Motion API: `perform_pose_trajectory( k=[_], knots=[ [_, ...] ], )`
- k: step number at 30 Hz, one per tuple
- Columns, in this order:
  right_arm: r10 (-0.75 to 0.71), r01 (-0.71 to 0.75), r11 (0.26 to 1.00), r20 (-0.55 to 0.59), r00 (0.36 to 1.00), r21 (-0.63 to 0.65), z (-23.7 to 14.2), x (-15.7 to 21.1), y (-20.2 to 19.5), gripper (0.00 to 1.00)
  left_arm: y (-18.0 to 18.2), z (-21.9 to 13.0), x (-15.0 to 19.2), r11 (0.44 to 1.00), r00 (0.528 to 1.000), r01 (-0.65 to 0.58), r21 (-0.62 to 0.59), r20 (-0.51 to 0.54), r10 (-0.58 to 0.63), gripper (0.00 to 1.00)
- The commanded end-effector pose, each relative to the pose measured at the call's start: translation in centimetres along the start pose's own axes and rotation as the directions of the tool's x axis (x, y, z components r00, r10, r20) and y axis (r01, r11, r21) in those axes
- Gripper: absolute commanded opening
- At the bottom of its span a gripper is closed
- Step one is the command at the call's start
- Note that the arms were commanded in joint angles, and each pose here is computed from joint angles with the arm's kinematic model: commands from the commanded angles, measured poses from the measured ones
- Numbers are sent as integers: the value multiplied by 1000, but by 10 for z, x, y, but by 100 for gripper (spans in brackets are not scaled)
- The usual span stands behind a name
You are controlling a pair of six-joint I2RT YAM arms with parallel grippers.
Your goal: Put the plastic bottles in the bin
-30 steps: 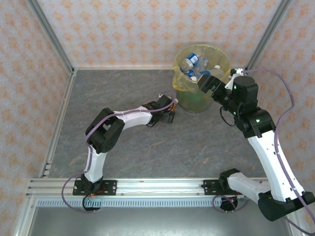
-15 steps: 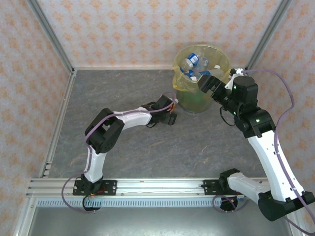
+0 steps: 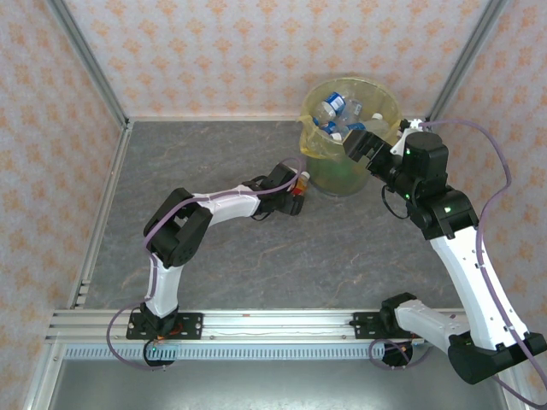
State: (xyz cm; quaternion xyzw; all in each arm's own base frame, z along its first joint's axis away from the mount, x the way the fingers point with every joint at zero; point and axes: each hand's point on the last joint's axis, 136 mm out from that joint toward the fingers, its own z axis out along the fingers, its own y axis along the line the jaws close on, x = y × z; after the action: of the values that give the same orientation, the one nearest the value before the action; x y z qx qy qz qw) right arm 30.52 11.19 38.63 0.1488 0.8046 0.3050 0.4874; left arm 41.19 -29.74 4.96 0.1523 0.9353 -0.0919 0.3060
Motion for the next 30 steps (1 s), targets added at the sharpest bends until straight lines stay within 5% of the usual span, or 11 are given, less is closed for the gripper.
perform_pose_trajectory(
  k=[1, 17, 30],
  knots=[
    [-3, 4, 1000, 21, 1000, -21, -3, -4, 5, 100, 1, 1, -6, 1000, 1000, -16, -6, 7, 16, 82],
    [-27, 27, 999, 15, 1000, -34, -1, -4, 9, 100, 5, -4, -3, 1000, 1000, -8, -16, 21, 9, 56],
    [-47, 42, 987, -25, 999, -158, 13, -12, 43, 99, 17, -97, -36, 998, 969, 66, 11, 240, -67, 56]
  ],
)
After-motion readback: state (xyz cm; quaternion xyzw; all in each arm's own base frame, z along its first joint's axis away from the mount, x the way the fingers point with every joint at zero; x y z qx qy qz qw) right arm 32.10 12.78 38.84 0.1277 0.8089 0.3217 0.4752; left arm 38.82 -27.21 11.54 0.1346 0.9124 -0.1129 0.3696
